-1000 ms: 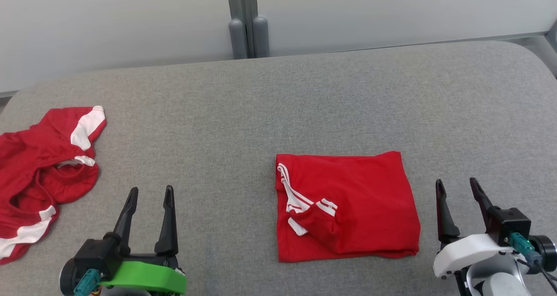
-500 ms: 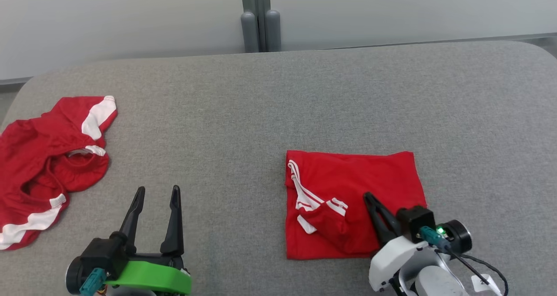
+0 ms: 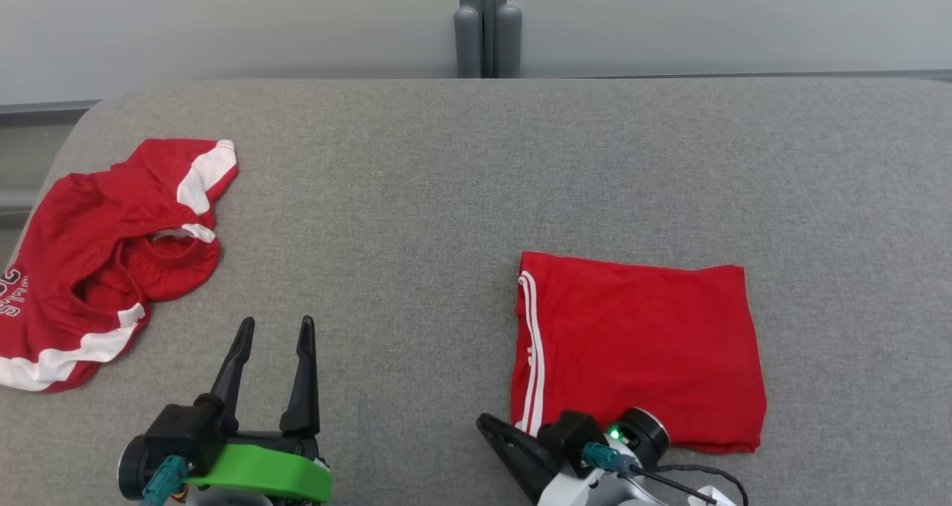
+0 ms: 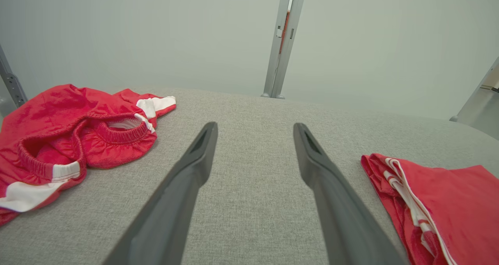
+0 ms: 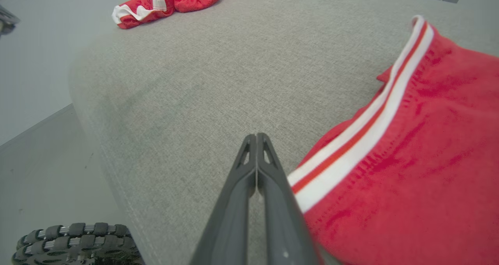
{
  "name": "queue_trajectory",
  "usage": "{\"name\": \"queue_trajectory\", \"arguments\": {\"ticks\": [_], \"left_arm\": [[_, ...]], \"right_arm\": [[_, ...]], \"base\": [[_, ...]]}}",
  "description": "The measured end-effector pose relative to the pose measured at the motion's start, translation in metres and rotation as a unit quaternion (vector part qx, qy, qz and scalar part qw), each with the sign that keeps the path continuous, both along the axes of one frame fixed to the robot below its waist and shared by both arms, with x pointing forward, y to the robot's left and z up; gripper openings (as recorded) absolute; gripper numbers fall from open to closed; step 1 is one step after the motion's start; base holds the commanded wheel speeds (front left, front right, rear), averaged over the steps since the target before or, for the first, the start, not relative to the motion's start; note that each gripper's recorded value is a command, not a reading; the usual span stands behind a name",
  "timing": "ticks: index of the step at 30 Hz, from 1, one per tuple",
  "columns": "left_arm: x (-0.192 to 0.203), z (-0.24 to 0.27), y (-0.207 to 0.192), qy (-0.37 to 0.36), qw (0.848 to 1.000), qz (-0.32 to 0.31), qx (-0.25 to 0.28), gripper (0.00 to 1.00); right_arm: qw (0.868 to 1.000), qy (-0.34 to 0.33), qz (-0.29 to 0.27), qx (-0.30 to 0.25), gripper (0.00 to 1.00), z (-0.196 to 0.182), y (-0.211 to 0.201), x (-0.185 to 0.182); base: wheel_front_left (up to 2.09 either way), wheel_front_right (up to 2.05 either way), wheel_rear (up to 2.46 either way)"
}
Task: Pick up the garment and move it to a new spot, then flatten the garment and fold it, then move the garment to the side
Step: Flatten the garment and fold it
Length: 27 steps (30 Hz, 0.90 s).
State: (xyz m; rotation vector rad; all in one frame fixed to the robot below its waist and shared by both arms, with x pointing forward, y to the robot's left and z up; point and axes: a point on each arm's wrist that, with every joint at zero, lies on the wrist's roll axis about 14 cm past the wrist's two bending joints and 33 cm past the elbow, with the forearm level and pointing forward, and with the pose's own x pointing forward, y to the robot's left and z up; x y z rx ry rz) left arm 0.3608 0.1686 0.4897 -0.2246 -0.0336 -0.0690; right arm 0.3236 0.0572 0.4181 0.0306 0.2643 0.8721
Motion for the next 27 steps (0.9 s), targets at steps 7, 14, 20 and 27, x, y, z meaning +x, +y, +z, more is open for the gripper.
{"name": "queue_trajectory", "arguments": {"ticks": [7, 14, 20, 27], "left_arm": [[0.002, 0.001, 0.000, -0.002, 1.000, 0.000, 0.000, 1.00], [0.008, 0.005, -0.004, -0.009, 1.000, -0.008, -0.001, 1.00], [0.014, 0.007, -0.010, -0.013, 1.000, -0.016, -0.003, 1.00], [0.014, 0.012, -0.011, -0.020, 1.000, -0.019, 0.002, 1.00]], "right_arm": [[0.997, -0.043, -0.024, 0.065, 0.00, 0.048, 0.003, 0.026], [0.963, -0.148, -0.173, 0.142, 1.00, 0.125, -0.076, 0.066], [0.934, -0.192, -0.280, 0.113, 1.00, 0.134, -0.153, 0.064], [0.914, -0.182, -0.355, 0.079, 1.00, 0.119, -0.211, 0.053]], "base": [[0.00, 0.00, 0.00], [0.00, 0.00, 0.00], [0.00, 0.00, 0.00], [0.00, 0.00, 0.00]]}}
